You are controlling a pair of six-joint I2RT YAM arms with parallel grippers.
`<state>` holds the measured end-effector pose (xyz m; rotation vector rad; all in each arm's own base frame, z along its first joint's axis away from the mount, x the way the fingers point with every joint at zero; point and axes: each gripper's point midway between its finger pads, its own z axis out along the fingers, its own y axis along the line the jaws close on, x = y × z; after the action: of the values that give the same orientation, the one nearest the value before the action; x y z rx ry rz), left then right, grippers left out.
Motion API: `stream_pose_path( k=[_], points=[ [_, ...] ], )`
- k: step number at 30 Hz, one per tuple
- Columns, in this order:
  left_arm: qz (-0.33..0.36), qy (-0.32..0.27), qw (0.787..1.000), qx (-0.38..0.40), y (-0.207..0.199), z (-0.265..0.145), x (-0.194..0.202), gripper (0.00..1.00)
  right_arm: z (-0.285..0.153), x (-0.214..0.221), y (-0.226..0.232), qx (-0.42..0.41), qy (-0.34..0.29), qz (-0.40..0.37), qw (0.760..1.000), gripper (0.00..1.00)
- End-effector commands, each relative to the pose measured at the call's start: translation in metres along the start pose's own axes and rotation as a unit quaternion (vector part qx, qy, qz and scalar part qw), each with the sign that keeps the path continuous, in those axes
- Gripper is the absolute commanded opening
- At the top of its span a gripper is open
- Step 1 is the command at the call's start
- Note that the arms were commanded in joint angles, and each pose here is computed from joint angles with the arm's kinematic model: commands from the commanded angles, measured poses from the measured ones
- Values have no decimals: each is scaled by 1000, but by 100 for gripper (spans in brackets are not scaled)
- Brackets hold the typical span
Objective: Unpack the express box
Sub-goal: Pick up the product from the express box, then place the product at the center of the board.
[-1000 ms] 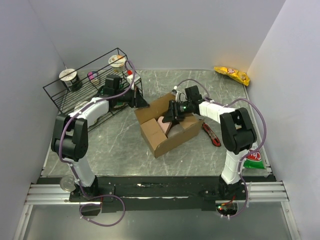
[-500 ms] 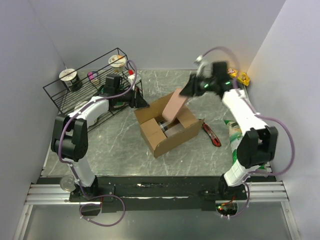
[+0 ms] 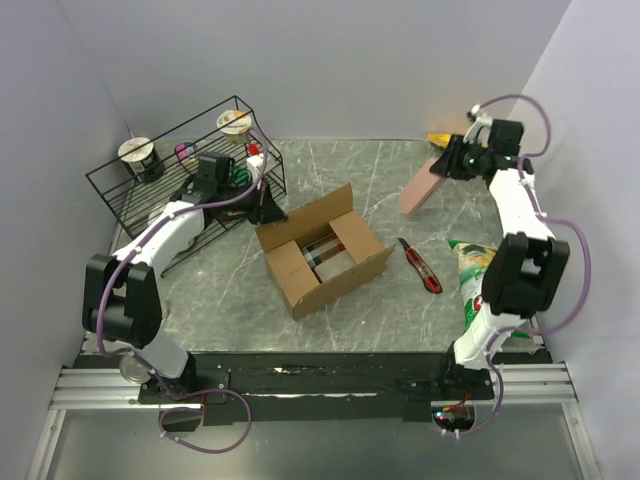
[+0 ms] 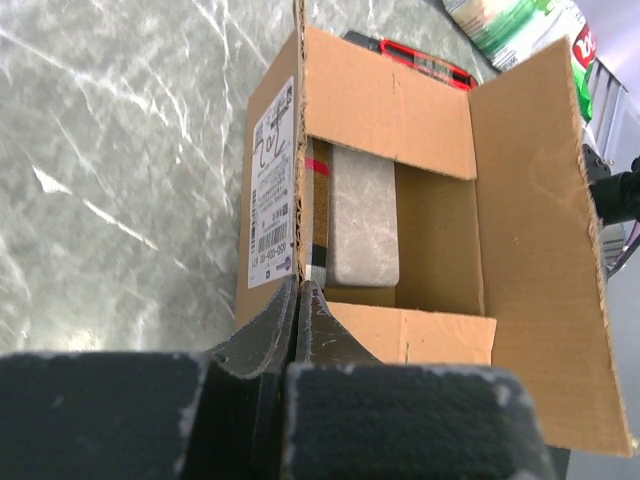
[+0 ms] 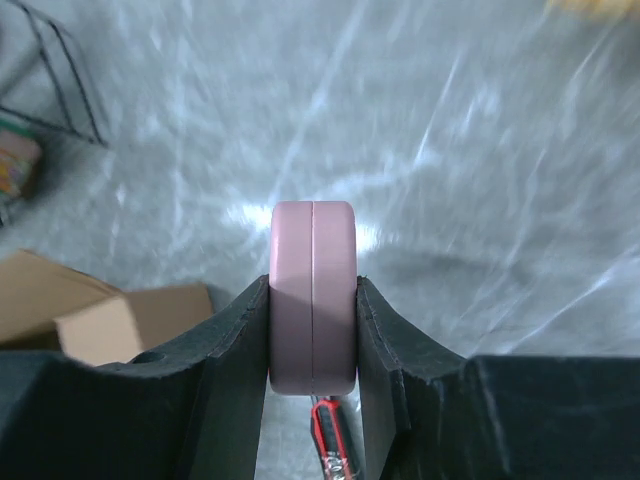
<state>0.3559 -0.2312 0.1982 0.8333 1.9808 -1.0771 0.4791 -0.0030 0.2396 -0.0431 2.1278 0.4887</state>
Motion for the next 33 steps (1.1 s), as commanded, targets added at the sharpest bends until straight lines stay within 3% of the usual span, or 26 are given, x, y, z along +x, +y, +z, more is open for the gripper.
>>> stream_pose_path(
  k=[1, 4, 8, 12, 15, 19, 20, 21, 24, 25, 28, 29, 33],
  points=[
    [-28, -29, 999, -7, -16, -12, -6, 1, 26, 28, 2, -30, 39, 25, 998, 11],
    [-69, -32, 997, -15, -16, -11, 4, 1, 36, 49, -18, -8, 71, 42, 997, 25],
    [-110, -43, 993, -18, -16, -10, 10, 1, 35, 50, -48, 44, 73, 12, 996, 64],
    [-115, -55, 992, -15, -16, -9, 7, 1, 19, -2, -57, 91, 26, -59, 994, 80],
    [-114, -67, 991, -15, -14, -8, -1, 1, 6, -31, -32, 94, 0, -118, 989, 94],
    [-117, -85, 990, -10, -14, -6, -14, 1, 5, -28, 84, -14, -14, -207, 978, 89],
    [-117, -86, 989, -8, -15, -7, -15, 1, 9, -7, 106, -51, -2, -212, 976, 85],
    [-118, -88, 989, -8, -15, -7, -16, 1, 14, 6, 160, -115, -8, -237, 965, 82],
    [-117, -94, 989, -4, -17, -7, -20, 1, 13, 60, 237, -221, 23, -287, 932, 64],
    [-117, -95, 989, -4, -18, -8, -21, 1, 13, 79, 254, -254, 44, -296, 920, 51],
    [-106, -97, 990, -5, -20, -11, -22, 1, 2, 133, 276, -290, 78, -360, 883, 43],
    [-104, -99, 990, -5, -21, -12, -22, 1, 0, 169, 264, -294, 108, -373, 873, 43],
    [-96, -100, 990, -1, -25, -14, -21, 1, -31, 224, 246, -311, 115, -429, 840, 46]
  ],
)
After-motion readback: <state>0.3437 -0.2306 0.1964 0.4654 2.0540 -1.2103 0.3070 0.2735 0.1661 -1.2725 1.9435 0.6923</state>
